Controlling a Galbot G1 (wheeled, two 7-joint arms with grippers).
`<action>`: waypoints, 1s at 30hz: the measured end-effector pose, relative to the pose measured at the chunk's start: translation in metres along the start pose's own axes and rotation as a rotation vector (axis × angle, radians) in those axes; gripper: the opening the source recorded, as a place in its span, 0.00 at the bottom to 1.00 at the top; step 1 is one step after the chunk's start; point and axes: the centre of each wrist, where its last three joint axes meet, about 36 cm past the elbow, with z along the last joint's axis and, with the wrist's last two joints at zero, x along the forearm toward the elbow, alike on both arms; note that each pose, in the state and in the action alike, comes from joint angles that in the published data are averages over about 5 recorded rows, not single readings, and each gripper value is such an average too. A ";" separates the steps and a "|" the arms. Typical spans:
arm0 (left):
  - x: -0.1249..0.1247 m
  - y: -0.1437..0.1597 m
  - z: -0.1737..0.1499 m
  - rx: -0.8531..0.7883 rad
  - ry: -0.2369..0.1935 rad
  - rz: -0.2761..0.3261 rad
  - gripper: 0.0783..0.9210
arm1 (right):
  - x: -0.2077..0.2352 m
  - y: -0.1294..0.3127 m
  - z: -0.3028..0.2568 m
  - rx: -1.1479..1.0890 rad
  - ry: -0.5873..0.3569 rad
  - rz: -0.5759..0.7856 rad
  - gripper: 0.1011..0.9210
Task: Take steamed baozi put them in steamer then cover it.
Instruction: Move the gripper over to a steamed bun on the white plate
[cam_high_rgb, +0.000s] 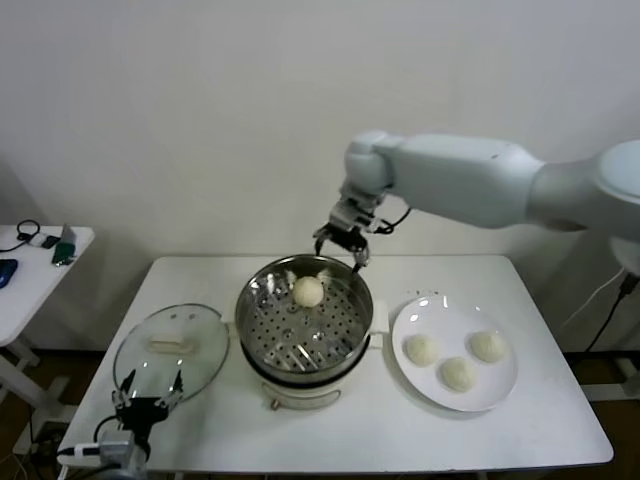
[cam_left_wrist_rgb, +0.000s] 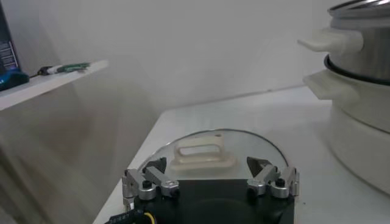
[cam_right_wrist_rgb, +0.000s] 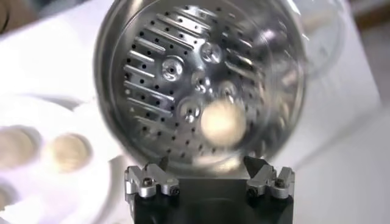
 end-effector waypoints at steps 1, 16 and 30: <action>0.000 0.000 -0.001 0.001 -0.003 0.001 0.88 | 0.005 0.011 0.008 -0.054 0.003 0.001 0.88; -0.004 -0.001 -0.003 0.019 -0.017 0.003 0.88 | -0.055 0.158 0.059 -0.584 0.008 -0.034 0.88; 0.001 -0.002 0.000 0.026 -0.014 -0.002 0.88 | -0.135 0.188 0.055 -0.668 0.058 -0.086 0.88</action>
